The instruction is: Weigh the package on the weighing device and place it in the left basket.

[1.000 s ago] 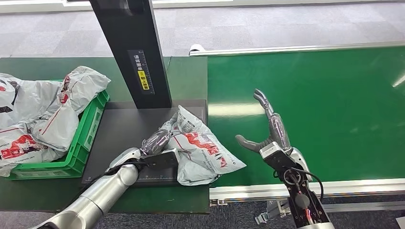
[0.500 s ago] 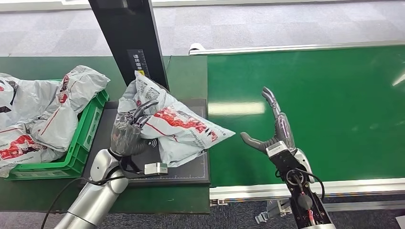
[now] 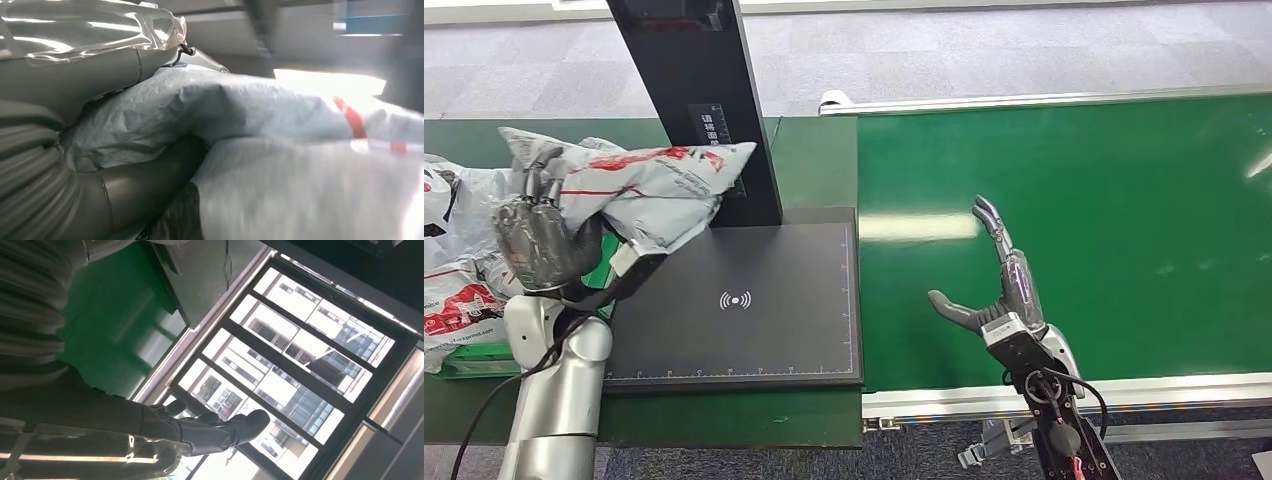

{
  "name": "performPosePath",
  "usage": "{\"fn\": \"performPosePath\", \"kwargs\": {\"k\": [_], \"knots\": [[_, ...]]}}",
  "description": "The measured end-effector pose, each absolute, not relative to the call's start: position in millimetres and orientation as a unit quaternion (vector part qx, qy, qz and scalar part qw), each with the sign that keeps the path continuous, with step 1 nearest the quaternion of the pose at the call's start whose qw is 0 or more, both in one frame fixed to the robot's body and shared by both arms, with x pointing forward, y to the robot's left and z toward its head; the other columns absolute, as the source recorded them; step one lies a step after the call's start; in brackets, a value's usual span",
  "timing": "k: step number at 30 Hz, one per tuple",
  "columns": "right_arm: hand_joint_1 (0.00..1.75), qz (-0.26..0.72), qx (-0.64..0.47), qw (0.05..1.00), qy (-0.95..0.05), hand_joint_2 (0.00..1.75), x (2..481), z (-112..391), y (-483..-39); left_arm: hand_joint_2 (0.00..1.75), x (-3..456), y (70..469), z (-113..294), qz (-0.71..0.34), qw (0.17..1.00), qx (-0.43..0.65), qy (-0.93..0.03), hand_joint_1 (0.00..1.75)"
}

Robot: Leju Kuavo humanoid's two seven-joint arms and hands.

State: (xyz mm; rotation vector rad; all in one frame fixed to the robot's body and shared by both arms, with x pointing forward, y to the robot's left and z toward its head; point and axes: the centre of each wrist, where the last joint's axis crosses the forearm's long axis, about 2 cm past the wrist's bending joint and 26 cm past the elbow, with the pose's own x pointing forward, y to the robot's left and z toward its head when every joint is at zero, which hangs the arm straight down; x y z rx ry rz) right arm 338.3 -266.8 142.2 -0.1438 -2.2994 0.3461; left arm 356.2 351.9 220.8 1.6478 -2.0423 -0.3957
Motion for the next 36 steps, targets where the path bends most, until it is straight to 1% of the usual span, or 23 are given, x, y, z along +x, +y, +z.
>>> {"fn": "performPosePath", "kwargs": {"k": [5,11,15,20,25,26,27,29,30,31,33,36], "knots": [[0.0,0.141,-0.059,0.392,-0.907,1.75,336.7,142.5,-267.1,1.75,355.9,376.6,219.8,-0.118,0.265,0.63,-0.721,1.75],[0.0,0.148,-0.064,0.394,-0.905,1.75,332.3,139.2,-268.2,1.75,353.1,413.3,211.2,-0.083,0.312,0.67,-0.669,1.75],[0.0,0.151,-0.068,0.392,-0.905,1.75,328.7,139.1,-269.6,1.75,353.3,428.9,197.1,-0.074,0.373,0.691,-0.614,1.75],[0.0,0.159,-0.066,0.392,-0.903,1.75,327.1,141.0,-271.2,1.75,371.8,430.0,169.9,-0.094,0.494,0.694,-0.514,1.74],[0.0,0.165,-0.062,0.393,-0.902,1.75,327.3,141.5,-270.9,1.75,383.1,428.4,153.2,-0.133,0.558,0.665,-0.479,1.73],[0.0,0.168,-0.06,0.393,-0.902,1.75,327.4,141.6,-270.5,1.75,385.4,428.6,151.7,-0.142,0.577,0.653,-0.47,1.69],[0.0,0.171,-0.059,0.393,-0.902,1.75,327.6,141.9,-269.9,1.75,387.9,428.6,150.6,-0.151,0.597,0.639,-0.461,1.48],[0.0,0.174,-0.057,0.392,-0.901,1.75,328.4,142.9,-268.9,1.75,393.5,428.4,149.7,-0.173,0.631,0.611,-0.445,0.62],[0.0,0.176,-0.056,0.392,-0.901,1.75,329.1,143.8,-268.4,1.75,396.1,428.0,149.4,-0.184,0.646,0.597,-0.439,0.23],[0.0,0.176,-0.056,0.392,-0.901,1.75,329.8,144.6,-268.0,1.75,398.3,427.7,149.3,-0.191,0.656,0.587,-0.435,0.0],[0.0,0.176,-0.055,0.391,-0.902,1.75,330.8,145.8,-267.2,1.75,400.3,427.6,149.0,-0.189,0.66,0.581,-0.436,0.0],[0.0,0.174,-0.056,0.391,-0.902,1.75,331.0,146.3,-266.2,1.75,400.5,428.2,148.8,-0.17,0.647,0.592,-0.45,0.0]]}}
